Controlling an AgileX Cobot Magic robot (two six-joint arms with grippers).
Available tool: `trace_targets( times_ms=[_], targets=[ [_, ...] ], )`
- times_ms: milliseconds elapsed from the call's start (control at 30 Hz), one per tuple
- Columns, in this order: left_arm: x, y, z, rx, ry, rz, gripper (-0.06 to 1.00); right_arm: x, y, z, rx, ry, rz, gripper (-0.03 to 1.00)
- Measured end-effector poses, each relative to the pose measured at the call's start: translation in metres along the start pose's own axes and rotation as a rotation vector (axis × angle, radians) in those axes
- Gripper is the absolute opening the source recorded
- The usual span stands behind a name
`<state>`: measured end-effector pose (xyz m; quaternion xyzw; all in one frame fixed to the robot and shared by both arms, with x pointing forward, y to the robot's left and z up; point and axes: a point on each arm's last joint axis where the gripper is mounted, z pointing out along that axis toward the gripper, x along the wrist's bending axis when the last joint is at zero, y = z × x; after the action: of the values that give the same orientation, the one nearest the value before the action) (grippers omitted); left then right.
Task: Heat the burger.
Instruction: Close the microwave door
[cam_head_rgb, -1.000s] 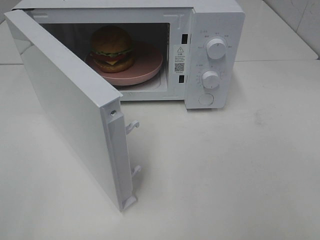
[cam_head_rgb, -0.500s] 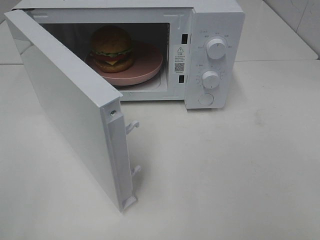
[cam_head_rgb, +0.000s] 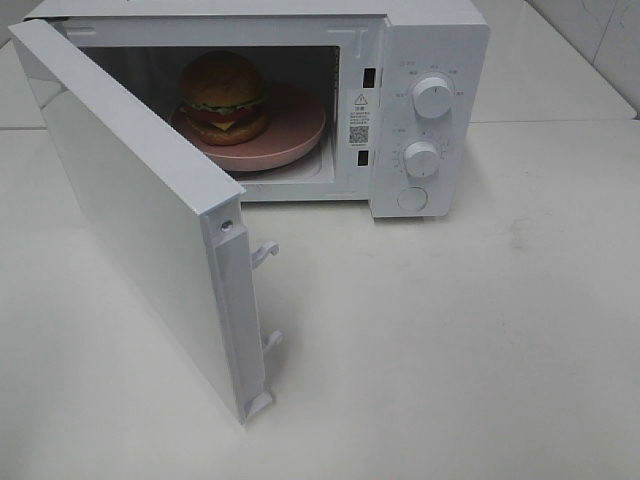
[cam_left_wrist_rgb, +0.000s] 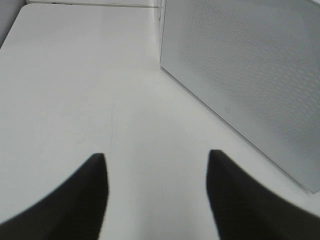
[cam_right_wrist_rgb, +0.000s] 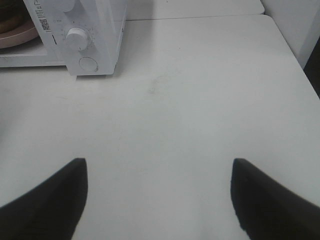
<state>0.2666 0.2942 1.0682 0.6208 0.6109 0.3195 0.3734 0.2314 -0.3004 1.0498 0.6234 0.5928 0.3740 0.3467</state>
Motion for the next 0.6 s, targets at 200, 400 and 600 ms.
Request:
trace_targets(
  times_ms=[200, 400, 600],
  targets=[
    [0.002, 0.012, 0.024, 0.012, 0.007, -0.012, 0.11, 0.0, 0.0, 0.0, 0.0, 0.0, 0.001, 0.76],
    [0.006, 0.014, 0.048, -0.057, 0.02, -0.02, 0.0, 0.0, 0.0, 0.0, 0.0, 0.0, 0.001, 0.76],
    [0.011, 0.007, 0.076, -0.178, 0.041, -0.03, 0.0, 0.0, 0.0, 0.0, 0.001, 0.0, 0.001, 0.76]
  ],
)
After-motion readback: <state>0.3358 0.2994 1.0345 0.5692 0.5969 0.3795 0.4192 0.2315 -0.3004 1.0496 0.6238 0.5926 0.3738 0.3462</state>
